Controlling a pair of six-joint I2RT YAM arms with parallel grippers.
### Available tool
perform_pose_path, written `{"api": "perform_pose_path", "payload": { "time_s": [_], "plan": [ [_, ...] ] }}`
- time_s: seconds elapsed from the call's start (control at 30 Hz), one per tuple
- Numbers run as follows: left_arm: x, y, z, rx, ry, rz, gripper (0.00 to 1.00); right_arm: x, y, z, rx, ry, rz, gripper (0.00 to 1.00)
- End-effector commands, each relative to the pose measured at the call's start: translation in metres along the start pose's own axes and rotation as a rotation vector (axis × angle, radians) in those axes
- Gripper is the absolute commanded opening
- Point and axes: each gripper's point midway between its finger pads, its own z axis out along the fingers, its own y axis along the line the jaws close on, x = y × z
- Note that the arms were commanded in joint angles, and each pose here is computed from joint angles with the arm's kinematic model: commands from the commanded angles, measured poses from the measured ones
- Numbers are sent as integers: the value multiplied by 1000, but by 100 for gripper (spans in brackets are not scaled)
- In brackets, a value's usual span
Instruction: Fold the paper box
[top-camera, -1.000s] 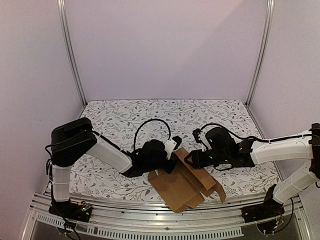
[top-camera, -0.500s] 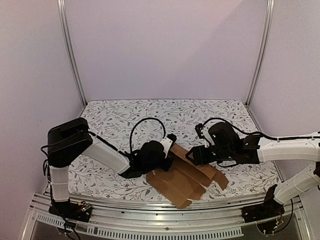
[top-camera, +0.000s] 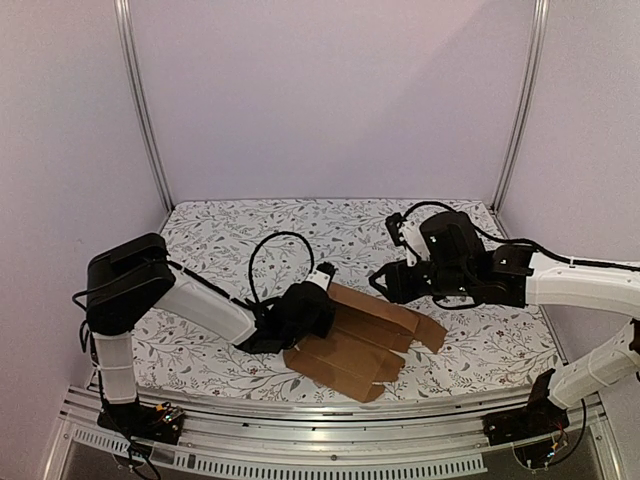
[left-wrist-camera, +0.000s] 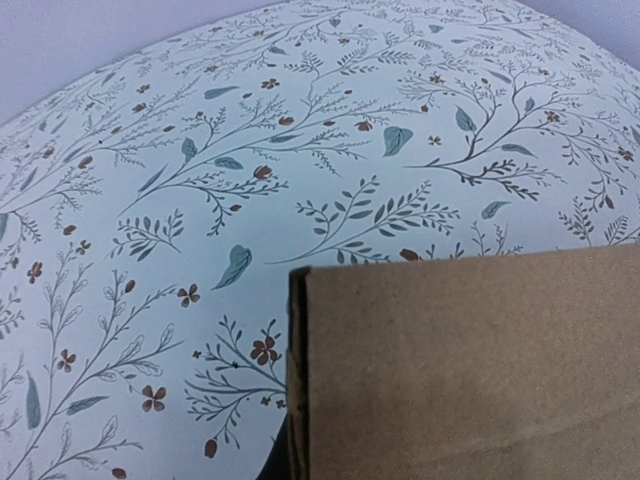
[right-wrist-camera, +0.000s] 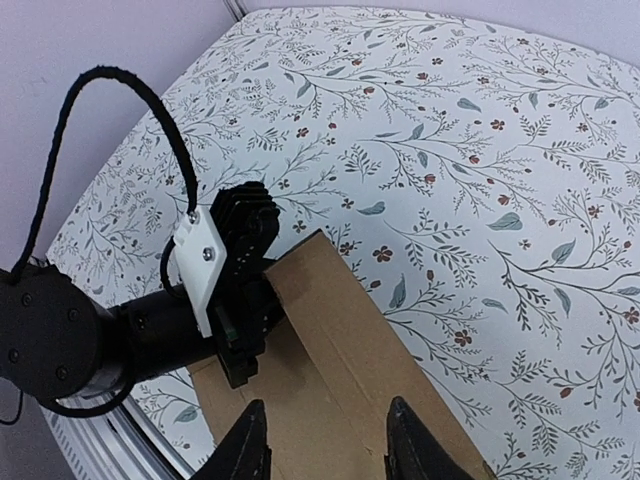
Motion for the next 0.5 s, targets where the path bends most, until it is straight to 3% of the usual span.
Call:
{"api": "perform_pose_path", "payload": {
  "time_s": [0.0, 0.23, 0.47],
  "plan": [
    [11, 2, 2, -23, 43, 19, 0, -9, 22, 19, -74, 10, -11, 33],
    [17, 0, 1, -2, 50, 19, 0, -5, 37, 60, -146, 19, 36, 9],
    [20, 1, 1, 0, 50, 21, 0, 4, 45, 91, -191, 27, 98, 1]
  ]
}}
